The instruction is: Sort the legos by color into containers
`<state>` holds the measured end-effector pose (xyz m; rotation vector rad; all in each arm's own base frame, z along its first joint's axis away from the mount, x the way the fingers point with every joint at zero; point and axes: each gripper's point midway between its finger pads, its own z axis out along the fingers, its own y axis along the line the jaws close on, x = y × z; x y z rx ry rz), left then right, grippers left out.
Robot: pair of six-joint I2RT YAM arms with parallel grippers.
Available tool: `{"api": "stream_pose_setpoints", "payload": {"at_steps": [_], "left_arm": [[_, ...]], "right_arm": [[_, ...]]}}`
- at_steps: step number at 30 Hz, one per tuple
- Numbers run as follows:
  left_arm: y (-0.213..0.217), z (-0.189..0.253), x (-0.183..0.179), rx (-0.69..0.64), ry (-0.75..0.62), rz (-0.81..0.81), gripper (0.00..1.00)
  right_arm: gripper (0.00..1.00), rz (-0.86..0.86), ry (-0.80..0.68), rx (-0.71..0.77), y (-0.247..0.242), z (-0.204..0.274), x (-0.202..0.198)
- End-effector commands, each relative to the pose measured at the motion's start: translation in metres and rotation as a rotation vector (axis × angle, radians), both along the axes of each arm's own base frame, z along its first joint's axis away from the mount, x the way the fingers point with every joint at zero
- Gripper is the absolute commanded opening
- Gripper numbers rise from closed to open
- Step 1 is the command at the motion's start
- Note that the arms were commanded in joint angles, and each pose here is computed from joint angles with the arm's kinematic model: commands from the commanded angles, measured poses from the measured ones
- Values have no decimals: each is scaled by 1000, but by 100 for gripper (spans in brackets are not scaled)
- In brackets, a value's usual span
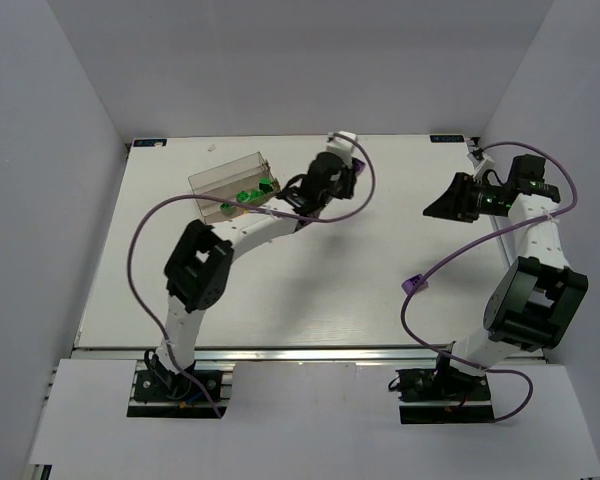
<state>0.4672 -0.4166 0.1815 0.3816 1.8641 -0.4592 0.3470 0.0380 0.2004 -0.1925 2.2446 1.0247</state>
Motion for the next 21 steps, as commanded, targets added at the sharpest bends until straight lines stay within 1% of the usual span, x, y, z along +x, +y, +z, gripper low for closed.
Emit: {"api": "stream_pose_setpoints", "payload": {"at_steps": [1, 2, 3, 4, 5, 6, 7, 8, 10, 11, 14, 15, 17, 19, 21], "left_arm": [[83, 29, 20, -60, 32, 174, 0], [99, 48, 18, -86, 15, 193, 0], [115, 42, 16, -67, 44, 213, 0], [144, 32, 20, -47, 68, 256, 0], [158, 43, 20, -55, 58, 269, 0], [172, 29, 15, -28, 96, 277, 0], [185, 28, 17, -23, 104, 287, 0], [209, 23, 21, -7, 124, 322, 0], [232, 25, 24, 4, 123, 340, 0], [253, 22, 29, 9, 129, 372, 0], [272, 13, 37, 49, 153, 344, 0], [284, 0, 44, 86, 174, 345, 0], [288, -2, 52, 101, 187, 311, 3], [302, -19, 61, 136, 213, 319, 5], [310, -22, 70, 140, 218, 331, 5]], "right_arm": [[56, 49, -10, -29, 4, -6, -8], [55, 70, -10, -47, 5, -12, -11], [54, 94, -13, -60, 8, -16, -13], [54, 110, -14, -79, 8, -21, -14], [54, 126, -4, -95, 9, -27, -16], [53, 167, -22, -137, 11, -35, -18], [53, 183, -18, -157, 10, -42, -18], [53, 203, -10, -184, 11, -48, -20], [52, 257, -30, -219, 14, -52, -21], [52, 269, -19, -226, 15, -55, -23], [52, 297, -16, -233, 20, -58, -24], [52, 304, -15, -232, 22, -58, -24], [52, 315, -9, -234, 26, -61, -25], [52, 323, -5, -236, 27, -62, -25], [52, 327, -1, -239, 29, -62, -26]]}}
